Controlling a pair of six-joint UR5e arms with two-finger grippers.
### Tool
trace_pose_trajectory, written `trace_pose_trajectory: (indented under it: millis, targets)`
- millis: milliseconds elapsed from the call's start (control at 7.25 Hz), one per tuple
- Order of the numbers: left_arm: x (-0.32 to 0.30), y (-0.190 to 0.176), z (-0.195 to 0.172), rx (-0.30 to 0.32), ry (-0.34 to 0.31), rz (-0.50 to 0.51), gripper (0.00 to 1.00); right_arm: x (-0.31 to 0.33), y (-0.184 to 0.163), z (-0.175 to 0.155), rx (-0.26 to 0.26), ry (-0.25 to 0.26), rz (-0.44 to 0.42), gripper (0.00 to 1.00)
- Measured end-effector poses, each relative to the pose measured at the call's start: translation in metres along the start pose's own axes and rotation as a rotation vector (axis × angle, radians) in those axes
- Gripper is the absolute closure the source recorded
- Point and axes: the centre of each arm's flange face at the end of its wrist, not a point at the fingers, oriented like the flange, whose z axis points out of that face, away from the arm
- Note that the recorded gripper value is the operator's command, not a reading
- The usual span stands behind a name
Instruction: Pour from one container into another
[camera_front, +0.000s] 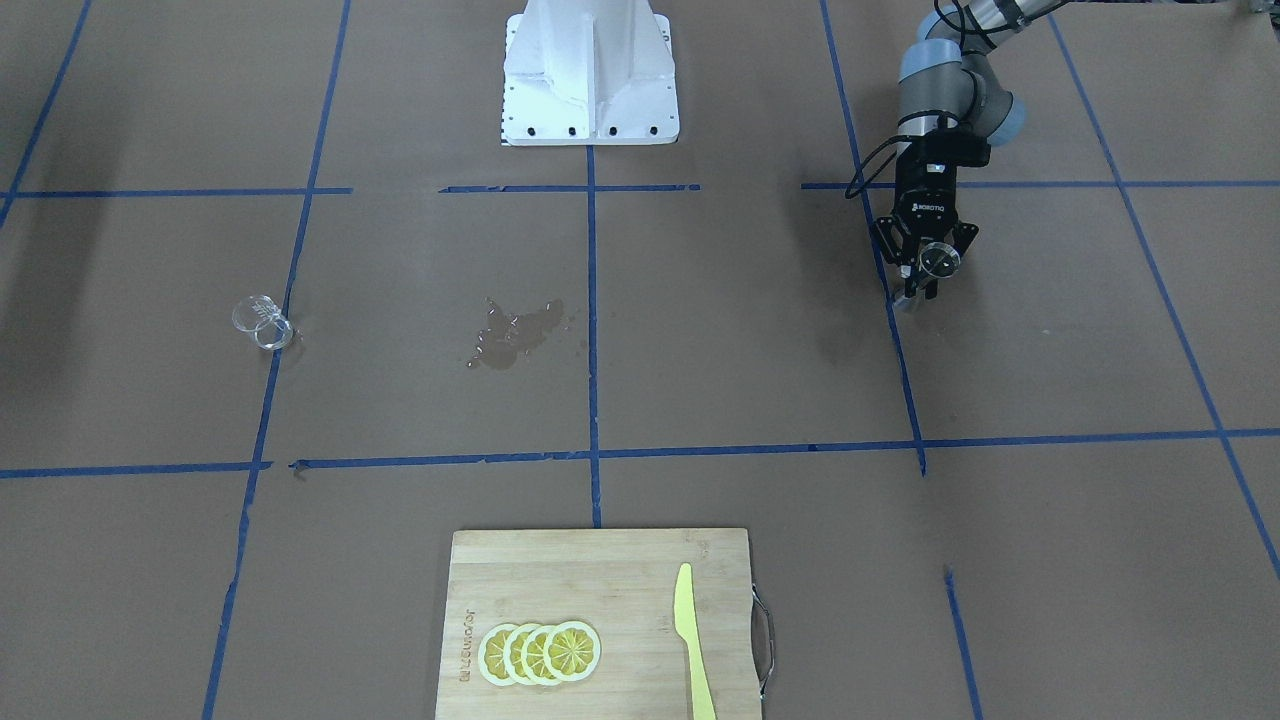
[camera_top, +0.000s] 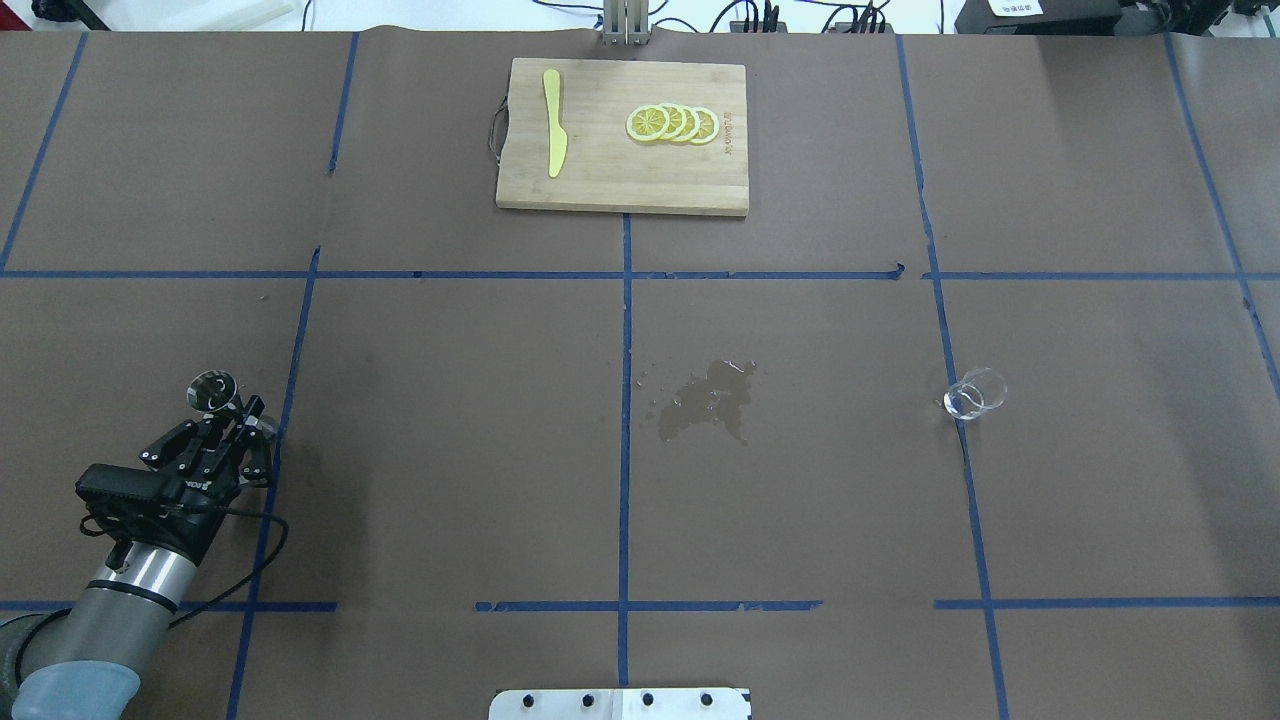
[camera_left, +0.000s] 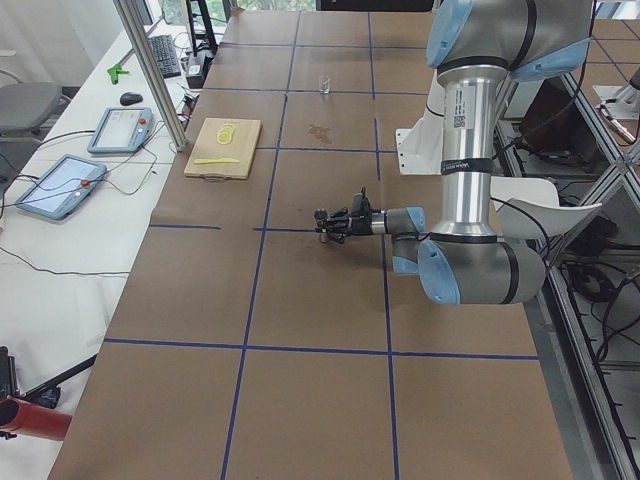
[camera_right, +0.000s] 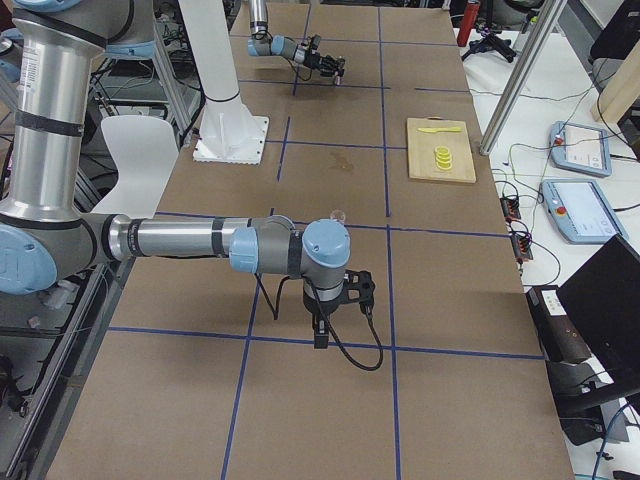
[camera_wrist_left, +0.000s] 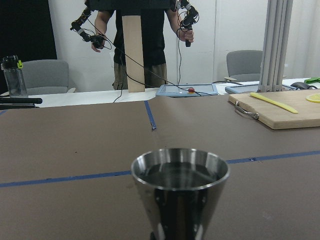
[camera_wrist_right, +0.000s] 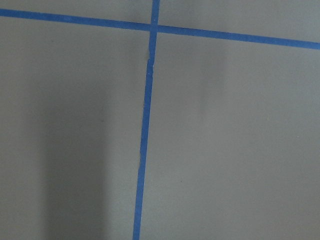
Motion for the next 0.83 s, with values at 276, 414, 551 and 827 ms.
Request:
trace_pose_trajectory:
  millis: [276, 414, 551, 827]
  targets:
    - [0.0008, 0.0010, -0.0007, -0.003, 0.002, 0.002, 0.50, 0.0001, 0.0000, 0.0000, 0.000, 0.001, 0.000, 0.00]
    - [0.0010, 0.0010, -0.0009, -0.003, 0.003, 0.002, 0.47, 0.0001, 0.0000, 0.0000, 0.000, 0.001, 0.000, 0.00]
    - [0.0011, 0.0011, -0.0010, -0.003, 0.003, 0.003, 0.45, 0.0001, 0.0000, 0.0000, 0.000, 0.001, 0.000, 0.00]
    - [0.0017, 0.0002, -0.0012, -0.002, 0.004, 0.000, 0.00, 0.0001, 0.0000, 0.0000, 0.000, 0.001, 0.000, 0.00]
